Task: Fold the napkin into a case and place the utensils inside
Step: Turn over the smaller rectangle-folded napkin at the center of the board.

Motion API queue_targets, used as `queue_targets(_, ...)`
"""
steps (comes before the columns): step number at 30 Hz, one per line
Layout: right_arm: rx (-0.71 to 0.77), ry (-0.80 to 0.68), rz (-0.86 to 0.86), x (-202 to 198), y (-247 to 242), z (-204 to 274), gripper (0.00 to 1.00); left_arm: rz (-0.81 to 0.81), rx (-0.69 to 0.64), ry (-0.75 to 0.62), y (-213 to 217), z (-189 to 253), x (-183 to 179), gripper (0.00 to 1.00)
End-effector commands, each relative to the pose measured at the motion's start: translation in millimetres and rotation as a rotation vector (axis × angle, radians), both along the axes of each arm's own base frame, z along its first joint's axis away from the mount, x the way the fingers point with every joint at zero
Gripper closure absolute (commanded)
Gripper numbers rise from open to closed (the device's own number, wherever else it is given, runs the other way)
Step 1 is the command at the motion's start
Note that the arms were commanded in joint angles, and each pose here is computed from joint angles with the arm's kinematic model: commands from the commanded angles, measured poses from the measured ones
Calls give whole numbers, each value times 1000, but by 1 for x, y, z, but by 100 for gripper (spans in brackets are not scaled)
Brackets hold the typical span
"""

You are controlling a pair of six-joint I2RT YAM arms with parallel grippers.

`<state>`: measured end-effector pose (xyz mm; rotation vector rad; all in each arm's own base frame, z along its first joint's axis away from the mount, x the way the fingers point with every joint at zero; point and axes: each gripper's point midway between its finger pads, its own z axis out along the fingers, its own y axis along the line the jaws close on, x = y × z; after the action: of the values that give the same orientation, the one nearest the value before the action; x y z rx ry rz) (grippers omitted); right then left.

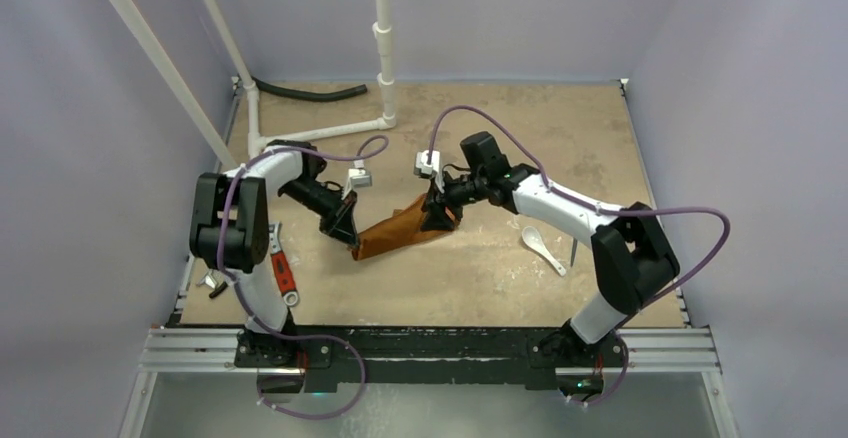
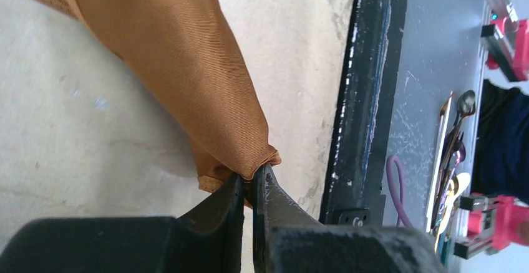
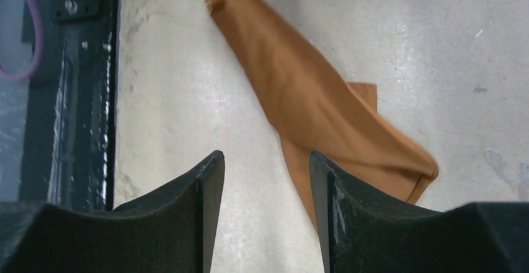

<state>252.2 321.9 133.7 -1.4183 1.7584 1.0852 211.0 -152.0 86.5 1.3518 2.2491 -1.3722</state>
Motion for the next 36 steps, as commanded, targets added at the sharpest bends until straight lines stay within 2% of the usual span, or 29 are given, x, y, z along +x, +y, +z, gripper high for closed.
queue_targets(1,12,-158,175,9,8,10,43,25,-68,41,11,-5,11,100)
queue_targets(7,-37,-162,246,32,37,-19,42,41,-32,67,24,-29,20,100)
queue_targets(12,-18,-146,279,46,56,-34,44,92,-80,191,41,-39,28,100)
queue_targets(17,-21,-136,311,58,76,-49,44,120,-61,271,51,-63,29,100)
queue_targets(22,-74,-101,213,78,86,-66,48,214,50,202,59,-83,52,100)
queue_targets(24,-60,-123,147,84,88,-62,50,293,140,156,67,-94,66,100)
queue_targets(26,16,-132,103,80,90,-35,52,361,219,116,76,-97,78,100)
queue_targets(30,123,-59,46,69,94,6,58,452,312,84,87,-102,92,100)
queue_targets(32,132,7,-11,69,94,14,54,471,342,87,90,-105,94,100)
queue_targets(33,137,14,-23,69,94,18,47,475,358,86,92,-108,94,100)
queue_targets(34,144,25,-41,67,92,18,45,480,372,86,94,-110,94,100)
queue_targets(36,218,31,-56,59,94,31,47,480,386,91,95,-112,91,100)
